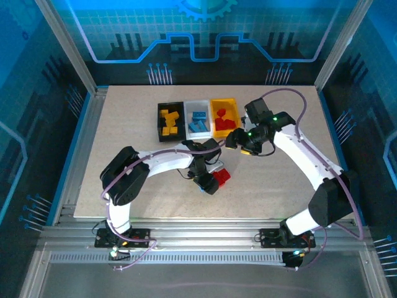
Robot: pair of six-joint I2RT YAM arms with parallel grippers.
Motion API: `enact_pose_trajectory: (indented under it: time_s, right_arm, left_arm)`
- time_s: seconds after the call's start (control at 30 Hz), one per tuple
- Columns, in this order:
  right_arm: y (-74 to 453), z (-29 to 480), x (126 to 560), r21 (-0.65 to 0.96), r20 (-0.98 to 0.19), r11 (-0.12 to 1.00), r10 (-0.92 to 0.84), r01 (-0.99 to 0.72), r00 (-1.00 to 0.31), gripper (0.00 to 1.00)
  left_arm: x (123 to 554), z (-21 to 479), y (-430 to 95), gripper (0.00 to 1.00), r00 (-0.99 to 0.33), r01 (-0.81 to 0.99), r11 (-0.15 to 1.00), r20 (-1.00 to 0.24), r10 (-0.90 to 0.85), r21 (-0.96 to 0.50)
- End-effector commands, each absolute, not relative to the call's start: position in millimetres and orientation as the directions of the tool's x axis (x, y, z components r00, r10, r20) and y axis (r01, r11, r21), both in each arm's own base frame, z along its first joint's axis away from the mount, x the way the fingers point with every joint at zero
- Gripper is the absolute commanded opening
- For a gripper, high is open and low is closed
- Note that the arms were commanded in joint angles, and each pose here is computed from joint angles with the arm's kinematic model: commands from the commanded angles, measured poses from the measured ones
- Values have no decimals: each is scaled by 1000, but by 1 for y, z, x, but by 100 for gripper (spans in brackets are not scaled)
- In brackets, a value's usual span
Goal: Sort the legos into containers by color
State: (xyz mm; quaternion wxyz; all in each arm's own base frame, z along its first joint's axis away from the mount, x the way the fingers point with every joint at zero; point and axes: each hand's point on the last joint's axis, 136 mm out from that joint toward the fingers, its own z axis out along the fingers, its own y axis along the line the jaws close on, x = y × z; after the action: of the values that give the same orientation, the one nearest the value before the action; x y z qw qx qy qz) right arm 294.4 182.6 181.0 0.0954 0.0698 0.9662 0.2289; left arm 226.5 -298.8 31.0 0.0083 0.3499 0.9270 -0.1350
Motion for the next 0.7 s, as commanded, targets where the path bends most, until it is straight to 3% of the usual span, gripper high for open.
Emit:
enact_pose_trajectory:
  time_s: [0.0,0.2,0.47,0.6,0.67]
  right_arm:
    - [181,182,293,456,-155,884,194,104,-969,64]
    - [184,184,298,467,-154,878,201,108,-967,64]
    - [188,190,304,477,-160,872,207,109,-965,64]
    - [192,188,305,482,-153,870,202,105,-967,64]
    - [195,186,303,473,-145,876,181,92,-973,64]
  left_arm:
    - [227,19,-294,72,-745,664,718,-97,660,-209]
    - [233,10,-283,56,-769,638,757,-80,634,-139]
    - [232,1,-267,49,-786,619,782,-55,616,-80]
    - [233,4,-265,35,-800,600,795,-67,597,-85]
    - [235,8,-261,33,-821,572,815,-70,567,-95]
